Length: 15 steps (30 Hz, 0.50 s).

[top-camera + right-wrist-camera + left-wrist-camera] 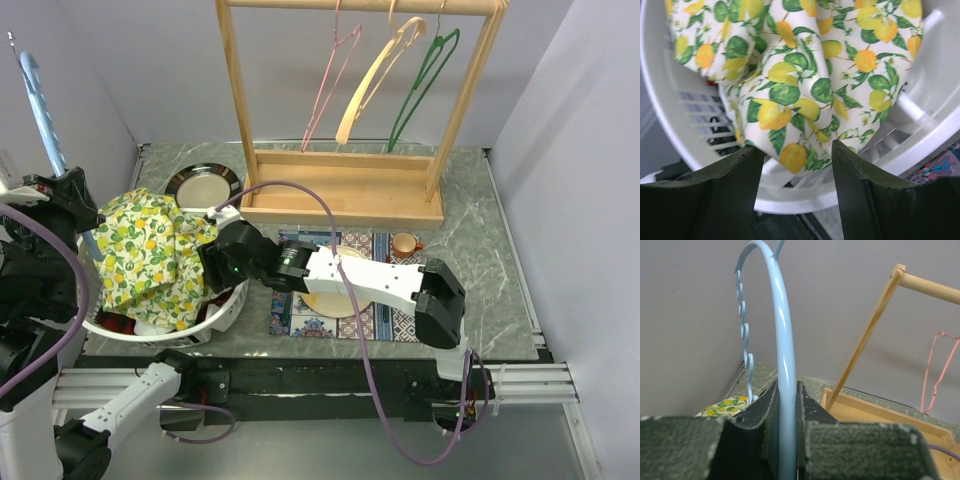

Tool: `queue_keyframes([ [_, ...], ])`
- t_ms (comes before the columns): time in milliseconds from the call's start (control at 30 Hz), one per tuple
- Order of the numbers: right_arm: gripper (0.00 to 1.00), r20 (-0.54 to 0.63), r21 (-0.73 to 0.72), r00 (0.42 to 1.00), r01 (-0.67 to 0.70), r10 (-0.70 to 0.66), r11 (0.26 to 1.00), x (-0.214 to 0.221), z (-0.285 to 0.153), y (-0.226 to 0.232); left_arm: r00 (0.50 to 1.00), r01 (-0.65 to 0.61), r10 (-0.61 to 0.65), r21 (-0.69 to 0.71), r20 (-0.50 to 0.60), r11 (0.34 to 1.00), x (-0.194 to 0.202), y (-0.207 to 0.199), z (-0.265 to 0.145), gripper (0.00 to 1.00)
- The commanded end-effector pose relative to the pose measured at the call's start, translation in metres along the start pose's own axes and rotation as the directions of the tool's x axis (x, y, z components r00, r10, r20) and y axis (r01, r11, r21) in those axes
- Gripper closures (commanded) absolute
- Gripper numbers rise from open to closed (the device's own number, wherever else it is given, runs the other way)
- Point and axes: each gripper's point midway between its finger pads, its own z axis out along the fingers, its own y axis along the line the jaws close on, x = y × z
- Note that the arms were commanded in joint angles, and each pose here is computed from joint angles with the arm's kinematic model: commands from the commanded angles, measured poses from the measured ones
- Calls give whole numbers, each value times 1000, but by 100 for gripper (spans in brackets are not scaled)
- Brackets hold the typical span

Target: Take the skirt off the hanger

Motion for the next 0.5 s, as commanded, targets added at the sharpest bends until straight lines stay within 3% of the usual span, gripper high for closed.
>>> queue_keyframes([
  [0, 34, 90, -146, 994, -44, 57, 988, -62, -43, 40, 991, 90, -97, 76, 88, 993, -32, -8, -12, 99],
  [133, 35, 146, -178, 986, -58, 84, 982, -89, -35, 55, 982, 130, -151, 173, 113, 976, -46, -21, -22, 99],
  [233, 44, 240, -206, 964, -61, 111, 977, -117, -21, 65, 974, 163, -196, 254, 110, 953, -48, -33, -29, 99],
  [300, 51, 317, -239, 939, -58, 135, 969, -135, -6, 74, 972, 180, -215, 279, 99, 943, -46, -37, -32, 99],
  [467, 53, 421, -235, 889, -84, 180, 968, -140, 51, 67, 970, 192, -229, 308, 87, 932, -35, -39, -36, 99],
])
